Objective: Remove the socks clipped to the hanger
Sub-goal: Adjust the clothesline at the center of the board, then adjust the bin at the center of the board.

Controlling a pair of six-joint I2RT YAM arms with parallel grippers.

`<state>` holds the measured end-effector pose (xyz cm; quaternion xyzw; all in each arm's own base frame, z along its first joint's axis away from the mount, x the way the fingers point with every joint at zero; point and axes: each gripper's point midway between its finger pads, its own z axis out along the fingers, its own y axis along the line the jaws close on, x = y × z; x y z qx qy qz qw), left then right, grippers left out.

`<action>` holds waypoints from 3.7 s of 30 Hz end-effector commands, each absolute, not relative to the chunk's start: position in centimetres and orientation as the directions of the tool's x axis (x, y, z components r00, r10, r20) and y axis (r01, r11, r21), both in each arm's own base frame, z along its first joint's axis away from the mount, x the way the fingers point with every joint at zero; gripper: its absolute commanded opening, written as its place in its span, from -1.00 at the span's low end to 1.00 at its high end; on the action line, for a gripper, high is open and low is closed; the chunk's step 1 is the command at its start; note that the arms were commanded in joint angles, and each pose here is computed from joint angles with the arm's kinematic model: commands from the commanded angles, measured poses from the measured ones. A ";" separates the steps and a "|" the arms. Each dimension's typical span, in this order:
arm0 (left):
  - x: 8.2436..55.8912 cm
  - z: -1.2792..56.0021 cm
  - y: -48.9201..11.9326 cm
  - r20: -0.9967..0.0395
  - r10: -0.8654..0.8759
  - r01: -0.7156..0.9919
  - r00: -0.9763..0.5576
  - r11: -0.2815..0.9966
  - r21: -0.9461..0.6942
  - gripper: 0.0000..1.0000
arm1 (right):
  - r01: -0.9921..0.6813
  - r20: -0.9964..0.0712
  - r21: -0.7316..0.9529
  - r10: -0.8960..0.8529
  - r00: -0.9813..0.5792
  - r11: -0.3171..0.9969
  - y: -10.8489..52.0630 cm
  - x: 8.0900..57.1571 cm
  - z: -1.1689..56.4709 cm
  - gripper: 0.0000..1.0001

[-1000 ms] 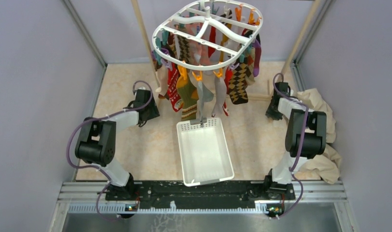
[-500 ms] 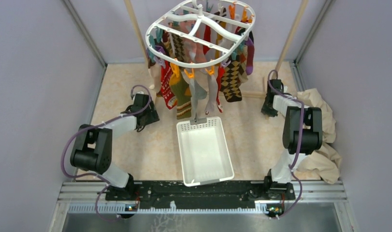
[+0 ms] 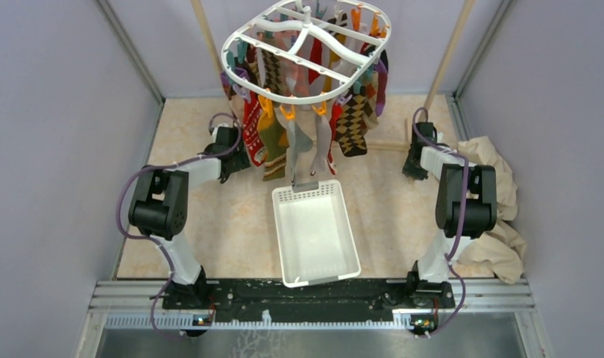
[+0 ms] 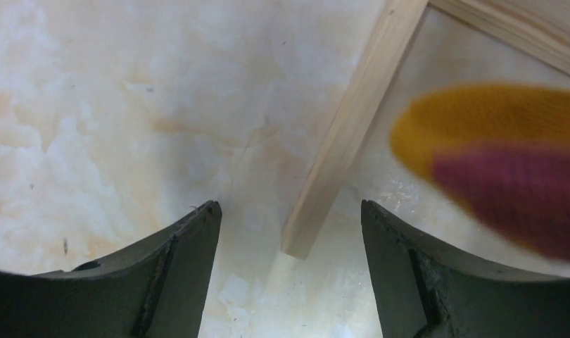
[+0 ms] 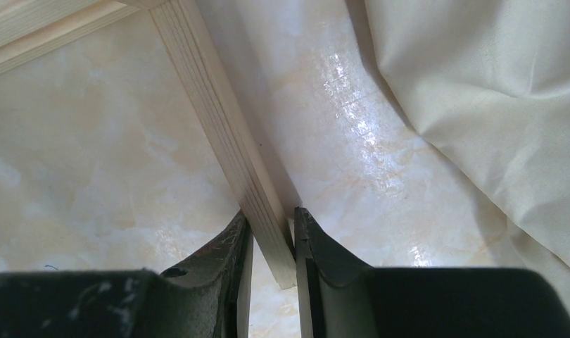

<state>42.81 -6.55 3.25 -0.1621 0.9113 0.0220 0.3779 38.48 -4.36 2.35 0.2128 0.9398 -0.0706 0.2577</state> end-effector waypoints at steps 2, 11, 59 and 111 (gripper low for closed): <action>44.3 2.4 -6.8 -0.706 -0.270 -0.303 -0.655 0.949 -0.082 0.48 | 0.400 -0.545 -0.054 0.309 -0.780 0.915 -4.2 39.8 2.5 -0.78; 44.3 2.2 -7.5 -0.684 -0.270 -0.278 -0.677 0.955 -0.102 -0.39 | 0.393 -0.538 -0.056 0.304 -0.786 0.918 -4.1 39.7 2.1 -0.78; 34.1 10.8 -7.8 -0.700 -0.365 -0.242 -0.614 0.931 -0.274 0.97 | -0.550 -0.805 0.071 -0.277 -0.524 0.832 19.4 27.4 20.7 0.53; 33.0 10.7 -9.9 -0.680 -0.345 -0.156 -0.646 0.933 -0.325 0.97 | -0.747 -0.513 -0.122 -0.685 -0.517 0.654 27.0 29.1 7.2 -0.84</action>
